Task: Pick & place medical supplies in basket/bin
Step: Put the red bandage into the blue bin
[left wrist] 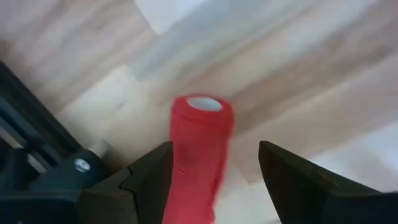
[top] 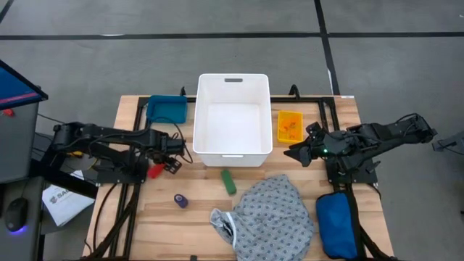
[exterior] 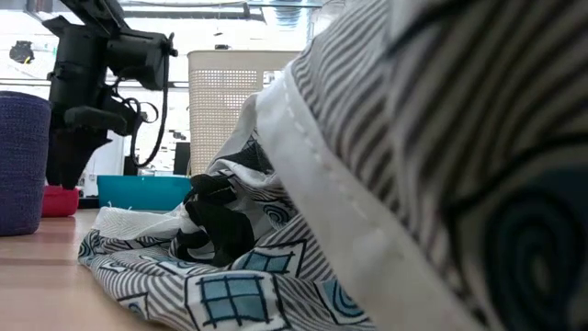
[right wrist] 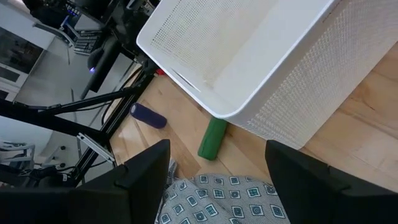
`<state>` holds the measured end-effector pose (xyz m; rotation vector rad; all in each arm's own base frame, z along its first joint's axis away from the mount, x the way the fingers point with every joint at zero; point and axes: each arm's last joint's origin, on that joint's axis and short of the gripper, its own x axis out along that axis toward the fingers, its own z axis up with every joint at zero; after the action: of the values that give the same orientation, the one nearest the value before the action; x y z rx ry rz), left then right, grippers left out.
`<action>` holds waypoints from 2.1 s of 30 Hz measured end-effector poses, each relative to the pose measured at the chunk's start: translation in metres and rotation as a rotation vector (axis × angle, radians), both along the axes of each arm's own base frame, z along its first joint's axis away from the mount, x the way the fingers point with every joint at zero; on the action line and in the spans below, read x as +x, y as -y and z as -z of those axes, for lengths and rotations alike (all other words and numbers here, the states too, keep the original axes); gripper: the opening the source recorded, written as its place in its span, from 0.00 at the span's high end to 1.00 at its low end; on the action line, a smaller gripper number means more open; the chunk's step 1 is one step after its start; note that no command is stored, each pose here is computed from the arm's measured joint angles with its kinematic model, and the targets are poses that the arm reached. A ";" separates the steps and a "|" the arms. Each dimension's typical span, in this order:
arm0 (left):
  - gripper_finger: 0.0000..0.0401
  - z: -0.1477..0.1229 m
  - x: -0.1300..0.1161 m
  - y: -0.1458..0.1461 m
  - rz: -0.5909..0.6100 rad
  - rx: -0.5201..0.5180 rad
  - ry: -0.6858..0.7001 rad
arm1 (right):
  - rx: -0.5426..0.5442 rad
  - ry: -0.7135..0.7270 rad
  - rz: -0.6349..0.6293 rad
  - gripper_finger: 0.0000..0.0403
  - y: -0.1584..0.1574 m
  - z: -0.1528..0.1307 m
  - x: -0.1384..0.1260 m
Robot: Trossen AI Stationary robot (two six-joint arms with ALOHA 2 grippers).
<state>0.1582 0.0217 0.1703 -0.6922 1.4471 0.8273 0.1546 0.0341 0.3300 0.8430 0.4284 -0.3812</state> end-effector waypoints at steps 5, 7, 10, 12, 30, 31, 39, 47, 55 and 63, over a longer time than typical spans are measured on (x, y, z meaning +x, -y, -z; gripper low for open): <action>0.43 0.005 0.002 -0.006 0.023 -0.004 -0.028 | 0.001 0.003 0.000 0.35 0.000 0.000 0.000; 0.43 0.007 0.003 -0.007 0.026 -0.008 -0.045 | 0.001 0.003 -0.001 0.35 0.000 0.000 0.000; 0.43 0.011 0.005 -0.008 0.048 -0.015 -0.069 | 0.001 0.002 -0.001 0.35 0.000 0.000 0.000; 0.43 0.015 0.007 -0.008 0.058 -0.024 -0.078 | 0.001 0.002 -0.001 0.35 0.000 0.000 0.000; 0.62 0.029 0.009 -0.008 0.047 -0.031 -0.126 | 0.005 -0.002 -0.028 0.35 -0.004 0.000 -0.001; 0.63 0.029 0.009 -0.008 0.047 -0.031 -0.126 | 0.006 -0.002 -0.032 0.35 -0.005 0.000 -0.001; 0.67 0.022 0.004 -0.005 0.072 -0.079 -0.105 | 0.015 0.001 -0.024 0.35 -0.005 0.000 -0.001; 0.66 -0.002 -0.009 0.004 0.074 -0.090 0.014 | 0.004 0.006 -0.005 0.35 -0.004 0.000 -0.001; 0.66 -0.025 -0.017 0.011 0.075 -0.094 0.263 | -0.005 0.010 0.018 0.35 -0.004 0.000 -0.001; 0.66 -0.056 -0.033 0.011 0.050 -0.026 0.440 | 0.005 0.020 0.025 0.35 -0.004 -0.001 -0.001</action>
<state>0.1249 0.0111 0.2262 -0.7978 1.0731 0.5730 0.1538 0.0379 0.3308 0.8574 0.4004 -0.3946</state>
